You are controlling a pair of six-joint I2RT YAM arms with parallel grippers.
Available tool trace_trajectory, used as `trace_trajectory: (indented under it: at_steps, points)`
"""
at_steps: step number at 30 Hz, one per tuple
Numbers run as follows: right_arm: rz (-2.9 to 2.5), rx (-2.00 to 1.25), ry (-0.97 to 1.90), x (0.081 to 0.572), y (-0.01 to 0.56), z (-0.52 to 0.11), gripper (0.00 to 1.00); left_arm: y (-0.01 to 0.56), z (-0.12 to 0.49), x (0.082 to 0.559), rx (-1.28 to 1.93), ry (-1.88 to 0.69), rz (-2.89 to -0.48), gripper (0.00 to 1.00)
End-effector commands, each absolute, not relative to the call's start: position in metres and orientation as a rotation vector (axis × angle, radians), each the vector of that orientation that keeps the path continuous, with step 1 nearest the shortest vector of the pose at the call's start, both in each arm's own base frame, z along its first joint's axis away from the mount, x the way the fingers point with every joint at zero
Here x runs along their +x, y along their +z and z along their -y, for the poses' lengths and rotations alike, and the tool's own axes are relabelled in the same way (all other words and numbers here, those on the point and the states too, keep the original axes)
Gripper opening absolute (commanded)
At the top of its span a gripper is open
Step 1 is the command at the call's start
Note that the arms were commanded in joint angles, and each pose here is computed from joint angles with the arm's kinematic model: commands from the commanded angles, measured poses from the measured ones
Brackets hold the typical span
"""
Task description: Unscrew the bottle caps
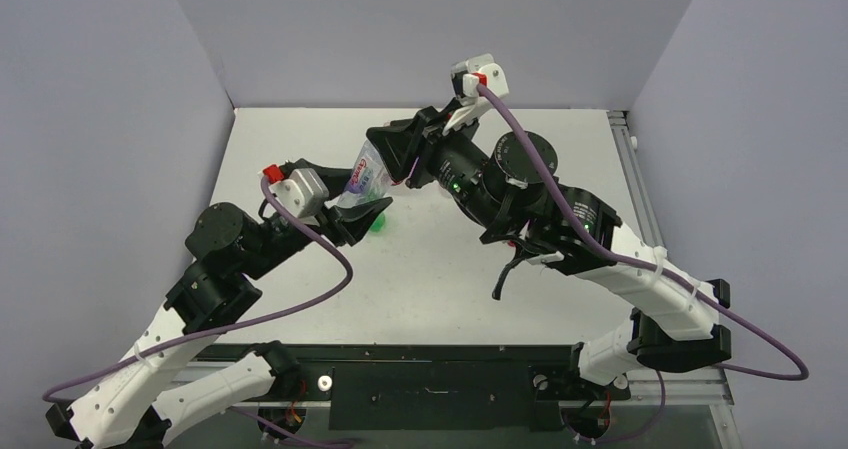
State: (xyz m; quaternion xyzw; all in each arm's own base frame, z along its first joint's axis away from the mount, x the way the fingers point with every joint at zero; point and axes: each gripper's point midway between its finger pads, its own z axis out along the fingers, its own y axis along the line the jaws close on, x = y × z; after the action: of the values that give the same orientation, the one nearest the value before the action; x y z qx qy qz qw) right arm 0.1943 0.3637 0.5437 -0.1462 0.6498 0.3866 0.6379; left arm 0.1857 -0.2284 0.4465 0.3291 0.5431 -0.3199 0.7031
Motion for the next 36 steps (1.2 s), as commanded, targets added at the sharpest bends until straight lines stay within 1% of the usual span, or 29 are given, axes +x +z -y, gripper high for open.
trace_trajectory:
  at_steps: [1,2,5,8,11,14,19,21,24,25,26,27,28,29,30,31,36]
  points:
    - [-1.453,-0.328,0.903,0.192,0.558,-0.364,0.2,0.47,0.225,0.178,0.676,-0.77,-1.178,0.33]
    - [-1.447,-0.33,0.908,0.191,0.56,-0.364,0.13,0.472,0.225,0.177,0.673,-0.777,-1.178,0.33]
    - [-1.428,-0.342,0.922,0.187,0.567,-0.359,0.08,0.476,0.224,0.174,0.652,-0.81,-1.184,0.33]
    - [-1.38,-0.464,0.966,0.173,0.575,-0.362,0.0,0.482,0.226,0.168,0.639,-0.869,-1.186,0.33]
    - [-1.321,-0.621,1.021,0.153,0.582,-0.364,0.0,0.488,0.232,0.151,0.658,-0.982,-1.17,0.33]
    - [-1.24,-0.805,1.135,0.121,0.587,-0.364,0.0,0.493,0.245,0.123,0.766,-1.136,-1.133,0.33]
    - [-1.131,-0.998,1.303,0.084,0.587,-0.359,0.0,0.501,0.256,0.083,0.9,-1.374,-1.105,0.3]
    - [-1.102,-1.037,1.344,0.075,0.587,-0.355,0.0,0.5,0.258,0.076,0.936,-1.417,-1.105,0.29]
    - [-1.112,-1.03,1.33,0.078,0.588,-0.349,0.0,0.497,0.259,0.078,0.939,-1.409,-1.113,0.28]
    - [-1.147,-0.971,1.284,0.09,0.588,-0.347,0.15,0.495,0.259,0.081,0.934,-1.397,-1.12,0.27]
    - [-1.161,-0.926,1.258,0.096,0.591,-0.343,0.28,0.495,0.259,0.085,0.912,-1.374,-1.124,0.27]
    - [-1.21,-0.81,1.181,0.118,0.593,-0.339,0.51,0.491,0.259,0.09,0.907,-1.345,-1.129,0.27]
    - [-1.225,-0.755,1.151,0.123,0.595,-0.336,0.64,0.492,0.257,0.097,0.887,-1.296,-1.123,0.27]
    - [-1.269,-0.618,1.047,0.147,0.596,-0.327,0.75,0.488,0.257,0.105,0.867,-1.257,-1.136,0.26]
    - [-1.292,-0.566,1.009,0.152,0.594,-0.326,0.78,0.486,0.256,0.11,0.874,-1.205,-1.123,0.26]
    - [-1.309,-0.473,0.946,0.166,0.596,-0.318,0.79,0.483,0.254,0.119,0.847,-1.16,-1.135,0.26]
    - [-1.369,-0.361,0.876,0.174,0.589,-0.327,0.81,0.474,0.244,0.149,0.804,-0.932,-1.106,0.26]
